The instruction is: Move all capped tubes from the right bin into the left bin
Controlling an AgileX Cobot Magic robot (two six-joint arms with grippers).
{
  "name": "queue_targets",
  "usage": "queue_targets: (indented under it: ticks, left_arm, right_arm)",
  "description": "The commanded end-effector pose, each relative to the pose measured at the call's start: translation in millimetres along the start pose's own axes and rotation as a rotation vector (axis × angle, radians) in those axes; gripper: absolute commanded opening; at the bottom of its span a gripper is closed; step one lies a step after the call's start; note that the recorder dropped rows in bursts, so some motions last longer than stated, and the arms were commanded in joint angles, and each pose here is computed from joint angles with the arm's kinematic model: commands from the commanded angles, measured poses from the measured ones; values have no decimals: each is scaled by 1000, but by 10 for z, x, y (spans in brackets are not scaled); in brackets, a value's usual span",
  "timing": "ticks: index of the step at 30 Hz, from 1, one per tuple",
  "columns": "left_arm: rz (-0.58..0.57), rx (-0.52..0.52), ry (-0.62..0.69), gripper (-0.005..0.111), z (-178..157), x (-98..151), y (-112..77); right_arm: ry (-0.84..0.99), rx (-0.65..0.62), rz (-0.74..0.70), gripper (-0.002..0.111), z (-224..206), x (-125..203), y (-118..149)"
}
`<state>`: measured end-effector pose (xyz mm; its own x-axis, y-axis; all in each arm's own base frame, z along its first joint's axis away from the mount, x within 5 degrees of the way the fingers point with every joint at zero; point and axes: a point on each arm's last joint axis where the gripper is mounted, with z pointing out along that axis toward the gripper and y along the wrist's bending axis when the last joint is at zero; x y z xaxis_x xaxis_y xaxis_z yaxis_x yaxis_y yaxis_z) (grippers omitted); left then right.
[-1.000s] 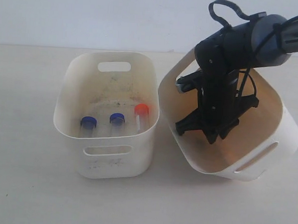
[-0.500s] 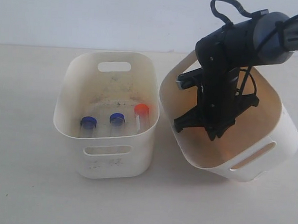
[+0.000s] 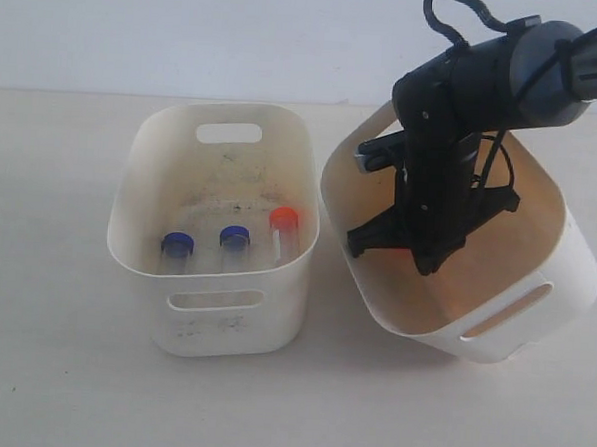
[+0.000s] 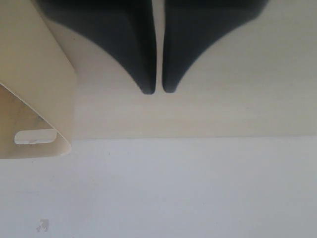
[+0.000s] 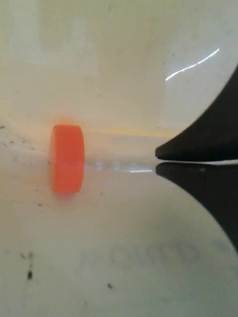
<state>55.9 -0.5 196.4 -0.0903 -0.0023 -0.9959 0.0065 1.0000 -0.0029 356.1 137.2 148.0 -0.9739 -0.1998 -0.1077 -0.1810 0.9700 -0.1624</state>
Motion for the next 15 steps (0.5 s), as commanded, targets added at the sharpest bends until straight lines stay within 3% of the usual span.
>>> queue_targets:
  ticks: [1,4,6,8,15]
  left_arm:
    - [-7,8,-6,4,1,-12,-4]
    - [-7,8,-6,4,1,-12,-4]
    - [-7,8,-6,4,1,-12,-4]
    - [-7,8,-6,4,1,-12,-4]
    - [-7,8,-6,4,1,-12,-4]
  right_arm:
    - [-23,-23,25,9,43,-20,19]
    - [-27,-24,19,34,43,-23,20]
    - [-29,-25,19,56,43,-25,21]
    - [-29,-25,19,70,50,-26,23]
    - [2,-23,17,55,196,-20,53]
